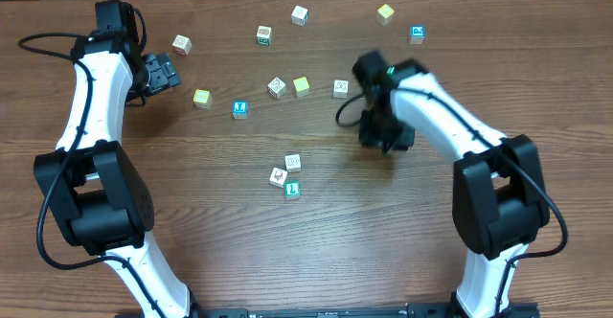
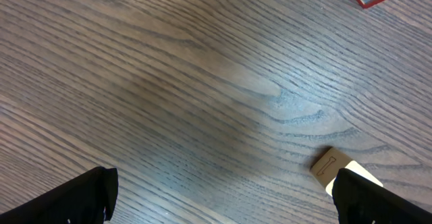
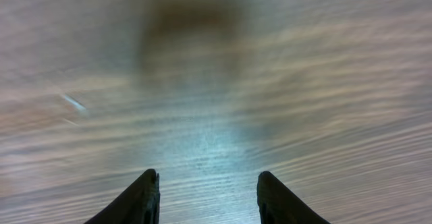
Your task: Form a circle
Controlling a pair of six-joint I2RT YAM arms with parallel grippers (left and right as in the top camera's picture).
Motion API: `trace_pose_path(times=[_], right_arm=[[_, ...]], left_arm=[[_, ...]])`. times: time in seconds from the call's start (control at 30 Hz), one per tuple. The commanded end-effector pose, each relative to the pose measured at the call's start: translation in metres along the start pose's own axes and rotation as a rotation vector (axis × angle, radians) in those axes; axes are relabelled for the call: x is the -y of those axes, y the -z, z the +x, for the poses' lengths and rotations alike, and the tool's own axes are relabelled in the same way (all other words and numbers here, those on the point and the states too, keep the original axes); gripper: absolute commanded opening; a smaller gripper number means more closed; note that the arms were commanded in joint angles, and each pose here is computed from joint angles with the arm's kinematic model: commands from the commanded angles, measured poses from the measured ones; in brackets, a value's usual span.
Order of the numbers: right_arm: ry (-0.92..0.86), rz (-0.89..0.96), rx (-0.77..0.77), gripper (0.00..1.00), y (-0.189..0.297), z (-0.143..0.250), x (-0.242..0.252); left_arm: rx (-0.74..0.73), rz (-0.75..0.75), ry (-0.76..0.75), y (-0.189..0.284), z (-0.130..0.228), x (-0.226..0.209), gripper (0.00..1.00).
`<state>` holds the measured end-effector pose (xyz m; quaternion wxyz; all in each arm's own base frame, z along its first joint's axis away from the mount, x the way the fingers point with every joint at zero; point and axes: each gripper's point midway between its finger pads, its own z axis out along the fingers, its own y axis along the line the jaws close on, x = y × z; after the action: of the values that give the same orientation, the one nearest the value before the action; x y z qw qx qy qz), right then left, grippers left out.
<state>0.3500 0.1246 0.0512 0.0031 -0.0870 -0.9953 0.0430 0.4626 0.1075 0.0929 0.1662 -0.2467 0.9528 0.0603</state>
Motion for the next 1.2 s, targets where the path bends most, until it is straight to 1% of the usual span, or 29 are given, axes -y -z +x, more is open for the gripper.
trace_pose_path(times=[0.0,0.1,0.17,0.27,0.33,0.5,0.63,0.73,0.77,0.8,0.9,1.03,1.17], right_arm=[[-0.034,-0.074,0.171,0.45,0.068,-0.057,0.01],[-0.056,-0.132,0.303,0.44,0.111,-0.094,0.018],[-0.083,-0.165,0.385,0.44,0.129,-0.115,0.022],[-0.113,-0.196,0.465,0.43,0.138,-0.137,0.026],[-0.122,-0.207,0.491,0.44,0.134,-0.147,0.025],[-0.11,-0.206,0.482,0.45,0.101,-0.159,0.011],[-0.091,-0.186,0.439,0.52,0.063,-0.167,-0.001],[-0.051,-0.163,0.409,0.54,0.034,-0.171,-0.005],[-0.044,-0.156,0.395,0.55,0.023,-0.172,-0.006],[-0.043,-0.152,0.383,0.59,0.014,-0.172,-0.007],[-0.04,-0.135,0.346,0.62,-0.014,-0.172,-0.01],[-0.038,-0.127,0.325,0.62,-0.03,-0.172,-0.011],[-0.04,-0.134,0.342,0.61,-0.03,-0.177,-0.013]], left_arm=[[0.007,-0.001,-0.013,0.003,0.001,0.002,1.0],[0.007,-0.001,-0.013,0.003,0.001,0.002,0.99],[0.007,-0.001,-0.013,0.003,0.001,0.002,0.99],[0.007,-0.001,-0.013,0.003,0.001,0.002,1.0],[0.007,-0.001,-0.013,0.003,0.001,0.002,1.0],[0.007,-0.001,-0.013,0.003,0.001,0.002,0.99],[0.007,-0.001,-0.013,0.003,0.001,0.002,1.0],[0.007,-0.001,-0.014,0.003,0.001,0.002,1.0],[0.007,-0.001,-0.013,0.003,0.001,0.002,1.0],[0.007,-0.001,-0.013,0.003,0.001,0.002,0.99],[0.007,-0.001,-0.013,0.003,0.001,0.002,1.0],[0.007,-0.001,-0.013,0.003,0.001,0.002,1.0],[0.007,-0.001,-0.013,0.003,0.001,0.002,1.0]])
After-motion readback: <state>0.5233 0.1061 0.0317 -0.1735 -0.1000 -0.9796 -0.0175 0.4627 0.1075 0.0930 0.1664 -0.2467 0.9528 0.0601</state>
